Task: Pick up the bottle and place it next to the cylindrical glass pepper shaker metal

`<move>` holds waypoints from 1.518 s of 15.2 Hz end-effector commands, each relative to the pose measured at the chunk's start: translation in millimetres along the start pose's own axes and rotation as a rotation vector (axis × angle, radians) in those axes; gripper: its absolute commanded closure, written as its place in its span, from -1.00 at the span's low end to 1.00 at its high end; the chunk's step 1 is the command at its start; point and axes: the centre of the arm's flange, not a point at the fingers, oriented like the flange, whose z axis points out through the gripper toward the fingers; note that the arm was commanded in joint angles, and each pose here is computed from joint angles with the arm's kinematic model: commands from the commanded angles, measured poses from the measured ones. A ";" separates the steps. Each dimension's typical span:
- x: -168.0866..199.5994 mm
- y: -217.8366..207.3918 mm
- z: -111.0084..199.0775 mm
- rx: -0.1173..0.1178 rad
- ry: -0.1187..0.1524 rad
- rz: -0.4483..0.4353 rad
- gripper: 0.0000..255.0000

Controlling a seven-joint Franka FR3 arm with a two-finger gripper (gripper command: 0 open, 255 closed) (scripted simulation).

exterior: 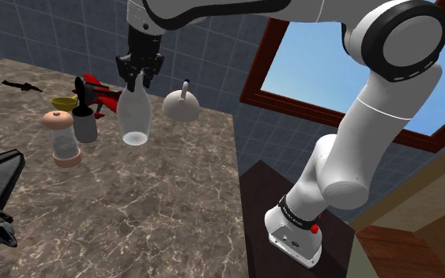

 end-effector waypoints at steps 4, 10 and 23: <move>-2.7 -0.7 25.5 0.000 0.001 0.000 1.00; -6.8 -0.6 59.7 0.000 0.001 0.000 1.00; -6.8 -0.6 59.7 0.000 0.001 0.000 -1.00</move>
